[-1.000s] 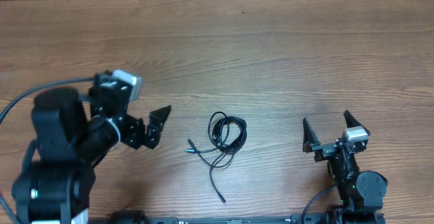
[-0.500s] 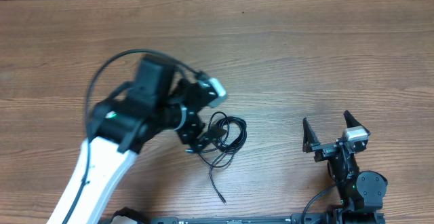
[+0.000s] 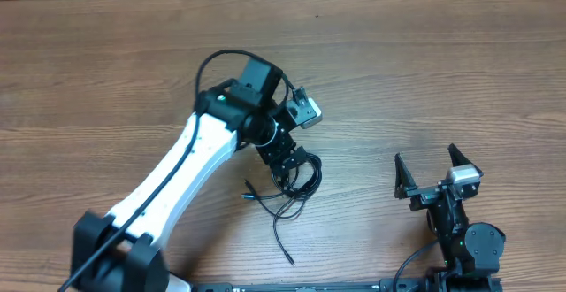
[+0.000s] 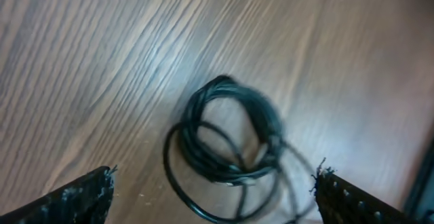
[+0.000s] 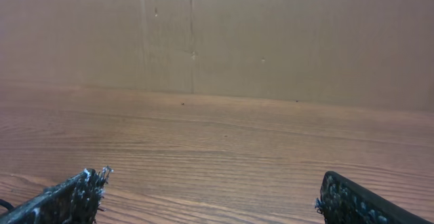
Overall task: Untangle cables
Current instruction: 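Move the left gripper down onto the black cable bundle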
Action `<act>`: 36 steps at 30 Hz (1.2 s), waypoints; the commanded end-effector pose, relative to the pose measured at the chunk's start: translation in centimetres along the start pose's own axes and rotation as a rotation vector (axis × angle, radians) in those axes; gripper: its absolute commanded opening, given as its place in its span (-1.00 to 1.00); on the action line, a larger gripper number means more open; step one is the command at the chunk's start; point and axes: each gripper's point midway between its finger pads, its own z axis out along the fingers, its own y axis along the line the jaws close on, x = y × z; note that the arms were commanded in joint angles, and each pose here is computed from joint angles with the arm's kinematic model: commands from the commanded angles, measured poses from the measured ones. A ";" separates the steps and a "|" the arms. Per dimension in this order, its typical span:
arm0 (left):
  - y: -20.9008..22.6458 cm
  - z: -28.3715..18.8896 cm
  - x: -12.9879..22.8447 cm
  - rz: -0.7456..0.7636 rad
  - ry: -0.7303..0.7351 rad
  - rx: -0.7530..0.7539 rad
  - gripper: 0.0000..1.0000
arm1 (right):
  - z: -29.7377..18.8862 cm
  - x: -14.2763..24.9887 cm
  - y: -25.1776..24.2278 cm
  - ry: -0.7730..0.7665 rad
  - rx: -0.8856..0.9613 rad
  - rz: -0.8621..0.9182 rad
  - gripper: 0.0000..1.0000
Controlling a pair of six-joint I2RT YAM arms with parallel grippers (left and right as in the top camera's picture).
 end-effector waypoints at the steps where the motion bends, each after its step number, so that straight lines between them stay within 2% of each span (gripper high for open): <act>1: 2.3 3.4 -0.3 0.092 0.058 -0.071 0.88 | 0.0 0.2 0.0 -0.003 -0.001 0.005 1.00; 7: 2.8 8.8 0.4 0.162 0.123 -0.044 0.69 | 0.0 0.2 0.0 -0.003 0.000 0.005 1.00; 16: 1.8 12.8 1.8 0.214 0.197 -0.002 0.08 | 0.0 0.2 0.0 -0.003 -0.001 0.005 1.00; 19: 1.9 13.8 2.3 0.180 0.214 0.005 -0.23 | 0.0 0.2 0.0 -0.003 -0.001 0.005 1.00; 23: 2.4 14.0 2.5 0.151 0.223 -0.020 -0.87 | 0.0 0.2 0.0 -0.003 0.000 0.005 1.00; 26: 5.2 12.9 2.3 0.043 0.255 -0.178 -0.92 | 0.0 0.2 0.0 -0.003 -0.001 0.005 1.00; 29: 9.0 10.1 1.1 -0.165 0.237 -0.387 -0.92 | 0.0 0.2 0.0 -0.003 -0.001 0.005 1.00; 33: 10.0 7.3 -0.2 -0.489 0.177 -0.437 -0.92 | 0.0 0.2 0.0 -0.003 0.000 0.005 1.00; 35: 10.0 6.3 0.1 -0.619 0.179 -0.448 -0.91 | 0.0 0.2 0.0 -0.003 0.000 0.005 1.00; 36: 10.0 5.6 0.8 -0.746 0.192 -0.460 -0.92 | 0.0 0.2 0.0 -0.003 -0.001 0.005 1.00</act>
